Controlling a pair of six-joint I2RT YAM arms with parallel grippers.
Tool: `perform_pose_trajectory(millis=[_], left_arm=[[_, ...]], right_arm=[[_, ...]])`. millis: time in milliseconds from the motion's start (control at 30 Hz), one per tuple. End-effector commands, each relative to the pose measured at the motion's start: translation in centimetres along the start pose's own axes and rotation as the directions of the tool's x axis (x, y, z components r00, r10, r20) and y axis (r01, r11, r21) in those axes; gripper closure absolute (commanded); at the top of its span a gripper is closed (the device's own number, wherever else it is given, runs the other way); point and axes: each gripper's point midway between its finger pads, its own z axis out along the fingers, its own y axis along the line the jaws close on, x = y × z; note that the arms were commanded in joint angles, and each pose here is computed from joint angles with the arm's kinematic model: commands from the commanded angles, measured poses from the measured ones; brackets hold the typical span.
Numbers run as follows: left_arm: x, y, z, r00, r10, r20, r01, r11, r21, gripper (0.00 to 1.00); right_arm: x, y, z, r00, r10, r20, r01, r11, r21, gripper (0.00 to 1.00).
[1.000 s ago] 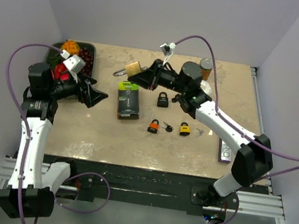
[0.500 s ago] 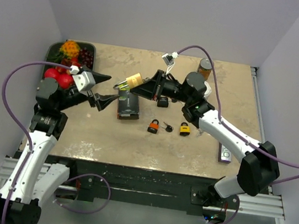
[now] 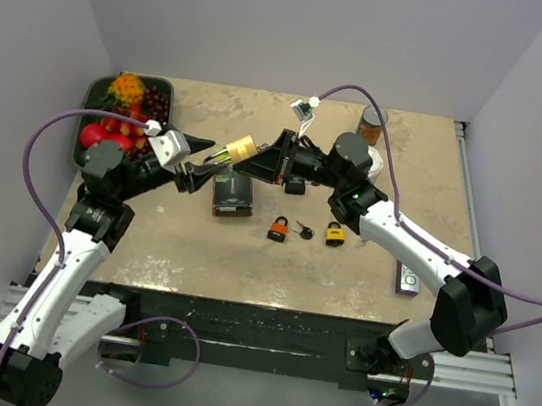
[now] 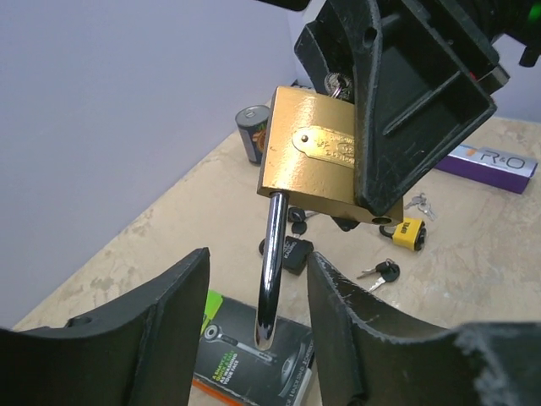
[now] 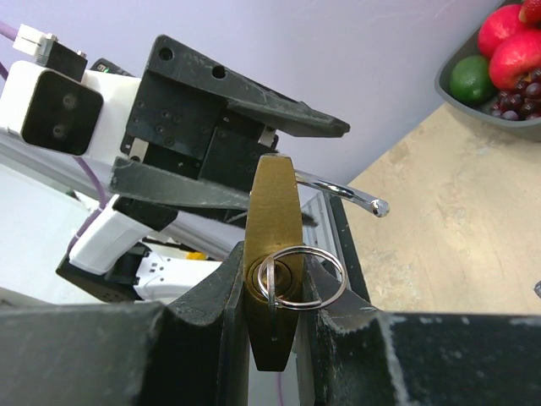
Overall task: Lock with the key
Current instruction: Pick up the lock from the center of the board.
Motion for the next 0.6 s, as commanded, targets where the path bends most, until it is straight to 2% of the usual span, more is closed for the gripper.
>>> perform_pose_trajectory(millis=[0, 333, 400, 467, 567], left_arm=[[-0.4, 1.4, 0.5, 0.996, 0.089, -0.003, -0.09, 0.995, -0.053, 0.51], [1.3, 0.9, 1.1, 0.996, 0.071, -0.057, -0.072, 0.997, -0.02, 0.56], [1.4, 0.8, 1.2, 0.996, 0.059, -0.06, -0.06, 0.998, -0.018, 0.65], [1.4, 0.8, 1.3, 0.997, 0.045, -0.06, -0.046, 0.999, -0.014, 0.69], [1.2, 0.5, 1.4, 0.998, 0.027, -0.055, -0.027, 1.0, 0.004, 0.99]], right_arm=[[-3.3, 5.4, -0.5, 0.989, -0.098, 0.108, 0.11, 0.989, -0.102, 1.0], [-3.5, 5.0, -0.7, 0.988, -0.096, 0.12, 0.105, 0.992, -0.066, 1.0], [-3.5, 4.8, -0.7, 0.988, -0.093, 0.12, 0.101, 0.993, -0.064, 1.0], [-3.5, 5.0, -0.7, 0.988, -0.094, 0.122, 0.103, 0.993, -0.066, 1.0], [-3.4, 4.7, -0.7, 0.988, -0.096, 0.119, 0.103, 0.993, -0.051, 1.0]])
